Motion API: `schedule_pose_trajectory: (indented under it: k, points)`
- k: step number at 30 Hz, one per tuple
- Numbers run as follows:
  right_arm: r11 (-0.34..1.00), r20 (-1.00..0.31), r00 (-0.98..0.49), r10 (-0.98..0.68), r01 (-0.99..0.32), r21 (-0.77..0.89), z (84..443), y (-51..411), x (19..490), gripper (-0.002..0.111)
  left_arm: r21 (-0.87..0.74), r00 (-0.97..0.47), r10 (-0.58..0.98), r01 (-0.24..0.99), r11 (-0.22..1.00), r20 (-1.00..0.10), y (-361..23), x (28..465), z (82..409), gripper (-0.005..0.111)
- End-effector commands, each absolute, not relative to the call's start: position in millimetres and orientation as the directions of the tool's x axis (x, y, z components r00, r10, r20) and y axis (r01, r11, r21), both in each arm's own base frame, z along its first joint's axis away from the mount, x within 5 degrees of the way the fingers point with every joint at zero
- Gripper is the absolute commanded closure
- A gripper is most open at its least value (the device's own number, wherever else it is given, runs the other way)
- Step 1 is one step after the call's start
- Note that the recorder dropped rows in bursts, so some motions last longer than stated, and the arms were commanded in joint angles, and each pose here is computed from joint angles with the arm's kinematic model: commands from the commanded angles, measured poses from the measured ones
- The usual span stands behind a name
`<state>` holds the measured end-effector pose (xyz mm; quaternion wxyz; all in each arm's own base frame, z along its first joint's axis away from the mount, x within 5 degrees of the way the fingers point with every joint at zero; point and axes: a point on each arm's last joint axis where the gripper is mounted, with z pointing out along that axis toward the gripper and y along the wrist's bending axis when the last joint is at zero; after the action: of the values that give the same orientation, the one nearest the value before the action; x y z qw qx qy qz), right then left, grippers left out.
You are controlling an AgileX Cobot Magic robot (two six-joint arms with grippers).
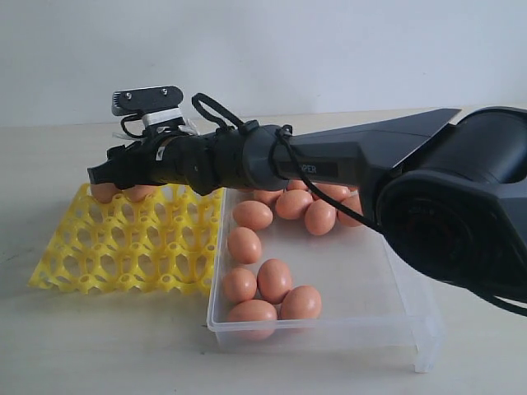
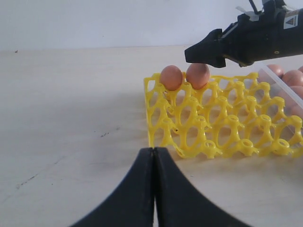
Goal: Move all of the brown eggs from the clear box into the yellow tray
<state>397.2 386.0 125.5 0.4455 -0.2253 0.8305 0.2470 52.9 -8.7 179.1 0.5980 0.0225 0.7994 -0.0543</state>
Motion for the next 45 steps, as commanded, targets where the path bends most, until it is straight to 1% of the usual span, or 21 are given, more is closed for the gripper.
schedule_pose_trajectory:
  k: [1,3,5,8,9,11,13,15,16,17,18,19,21,22,25,27,30,32,35,37,45]
  points:
    - [0.767,-0.867,-0.475,-0.149,-0.609,0.202,147,387,396,0.046,-0.057,-0.265,-0.028,0.100,0.993,-0.964,-8,53,182,0.107]
    - [0.763,-0.869,-0.472,-0.150,-0.614,0.202,162,386,394,0.046,-0.057,-0.265,-0.028,0.100,0.993,-0.964,-8,53,182,0.107]
    - [0.757,-0.866,-0.474,-0.161,-0.623,0.200,186,383,390,0.046,-0.057,-0.265,-0.028,0.100,0.993,-0.964,-8,53,182,0.107]
    - [0.747,-0.841,-0.492,-0.226,-0.641,0.174,218,376,380,0.048,-0.057,-0.265,-0.028,0.100,0.993,-0.964,-8,53,182,0.107]
    - [0.740,-0.820,-0.503,-0.271,-0.654,0.157,229,372,374,0.052,-0.057,-0.265,-0.028,0.100,0.993,-0.964,-8,53,182,0.107]
    - [0.716,-0.756,-0.529,-0.386,-0.688,0.116,245,362,361,0.064,-0.057,-0.265,-0.028,0.100,0.993,-0.964,-8,53,182,0.107]
    - [0.675,-0.642,-0.558,-0.525,-0.733,0.086,259,349,344,0.080,-0.057,-0.265,-0.028,0.100,0.993,-0.964,-8,53,182,0.107]
    - [0.616,-0.475,-0.575,-0.666,-0.783,0.086,269,332,322,0.096,-0.057,-0.265,-0.028,0.100,0.993,-0.964,-8,53,182,0.107]
    - [0.581,-0.398,-0.564,-0.724,-0.809,0.089,271,324,312,0.101,-0.057,-0.265,-0.028,0.100,0.993,-0.964,-8,53,182,0.107]
    - [0.550,-0.354,-0.542,-0.762,-0.831,0.087,280,314,301,0.106,-0.057,-0.265,-0.028,0.100,0.993,-0.964,-8,53,182,0.107]
    - [0.535,-0.318,-0.533,-0.784,-0.840,0.091,282,306,293,0.107,-0.057,-0.265,-0.028,0.100,0.993,-0.964,-8,53,182,0.107]
    - [0.531,-0.312,-0.528,-0.790,-0.843,0.084,286,299,288,0.107,-0.057,-0.265,-0.028,0.100,0.993,-0.964,-8,53,182,0.107]
    - [0.548,-0.351,-0.532,-0.771,-0.834,0.061,299,280,279,0.103,-0.057,-0.265,-0.028,0.100,0.993,-0.964,-8,53,182,0.107]
    - [0.561,-0.385,-0.535,-0.752,-0.826,0.053,306,272,275,0.101,-0.057,-0.265,-0.028,0.100,0.993,-0.964,-8,53,182,0.107]
    - [0.633,-0.451,-0.585,-0.675,-0.772,0.053,308,246,270,0.090,-0.057,-0.265,-0.028,0.100,0.993,-0.964,-8,53,182,0.107]
    - [0.668,-0.438,-0.620,-0.651,-0.742,0.057,296,228,270,0.080,-0.057,-0.265,-0.028,0.100,0.993,-0.964,-8,53,182,0.107]
    - [0.712,-0.394,-0.678,-0.620,-0.697,0.081,266,213,274,0.063,-0.057,-0.265,-0.028,0.100,0.993,-0.964,-8,53,182,0.107]
    - [0.749,-0.415,-0.714,-0.564,-0.654,0.108,248,210,283,0.054,-0.057,-0.265,-0.028,0.100,0.993,-0.964,-8,53,182,0.107]
    - [0.798,-0.438,-0.774,-0.457,-0.574,0.183,229,211,300,0.053,-0.057,-0.265,-0.028,0.100,0.993,-0.964,-8,53,182,0.107]
    - [0.811,-0.422,-0.800,-0.427,-0.545,0.212,218,214,309,0.053,-0.057,-0.265,-0.028,0.100,0.993,-0.964,-8,53,182,0.107]
    - [0.824,-0.268,-0.842,-0.469,-0.526,0.209,161,220,323,0.053,-0.057,-0.265,-0.028,0.100,0.993,-0.964,-8,53,182,0.107]
